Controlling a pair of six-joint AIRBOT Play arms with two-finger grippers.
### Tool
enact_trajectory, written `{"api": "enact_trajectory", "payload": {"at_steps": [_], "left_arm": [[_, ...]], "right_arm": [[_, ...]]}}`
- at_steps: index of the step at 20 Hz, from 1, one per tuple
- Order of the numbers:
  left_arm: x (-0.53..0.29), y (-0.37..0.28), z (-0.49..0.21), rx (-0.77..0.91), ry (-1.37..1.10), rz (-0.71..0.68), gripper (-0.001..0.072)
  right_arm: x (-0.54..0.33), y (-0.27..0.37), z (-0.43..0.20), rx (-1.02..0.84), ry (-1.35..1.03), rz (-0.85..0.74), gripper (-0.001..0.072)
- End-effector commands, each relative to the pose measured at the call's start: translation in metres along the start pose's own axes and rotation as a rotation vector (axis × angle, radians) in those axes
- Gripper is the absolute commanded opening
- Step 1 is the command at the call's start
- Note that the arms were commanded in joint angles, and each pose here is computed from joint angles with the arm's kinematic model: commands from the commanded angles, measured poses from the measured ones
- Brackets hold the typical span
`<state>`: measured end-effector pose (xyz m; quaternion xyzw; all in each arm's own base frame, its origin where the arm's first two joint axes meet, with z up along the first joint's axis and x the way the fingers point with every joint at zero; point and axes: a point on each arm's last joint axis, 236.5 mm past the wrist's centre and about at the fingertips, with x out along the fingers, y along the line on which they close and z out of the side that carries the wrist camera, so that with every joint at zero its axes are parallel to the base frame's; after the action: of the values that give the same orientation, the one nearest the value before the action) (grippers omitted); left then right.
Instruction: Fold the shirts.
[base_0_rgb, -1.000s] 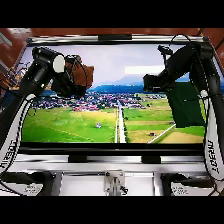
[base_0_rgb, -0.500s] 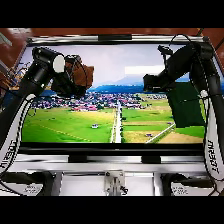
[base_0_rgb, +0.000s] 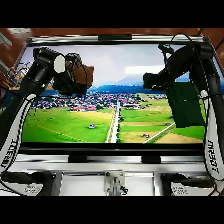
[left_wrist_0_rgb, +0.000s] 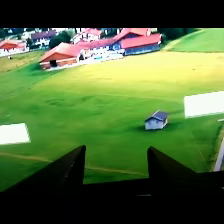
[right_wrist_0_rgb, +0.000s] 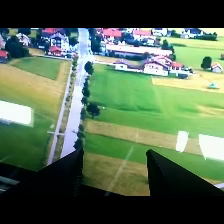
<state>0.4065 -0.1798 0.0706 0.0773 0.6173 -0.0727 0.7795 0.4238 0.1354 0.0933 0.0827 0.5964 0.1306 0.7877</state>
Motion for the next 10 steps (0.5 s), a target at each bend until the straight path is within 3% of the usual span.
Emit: {"api": "enact_trajectory", "payload": {"at_steps": [1,7,9,10], "left_arm": [[0.001,-0.010,0.038,0.000,-0.156,-0.038,0.0475],[0.012,-0.013,0.066,0.017,-0.248,-0.046,0.0477],[0.015,0.008,0.085,-0.013,-0.304,-0.009,0.0720],[0.020,0.029,0.093,-0.057,-0.308,0.012,0.0720]], "right_arm": [[0.000,0.002,0.012,-0.008,-0.052,0.007,0.0506],[0.000,0.002,0.018,-0.126,-0.075,0.003,0.0507],[-0.001,0.003,0.021,-0.128,-0.090,0.005,0.0506],[-0.001,0.003,0.022,-0.127,-0.095,0.007,0.0506]]}}
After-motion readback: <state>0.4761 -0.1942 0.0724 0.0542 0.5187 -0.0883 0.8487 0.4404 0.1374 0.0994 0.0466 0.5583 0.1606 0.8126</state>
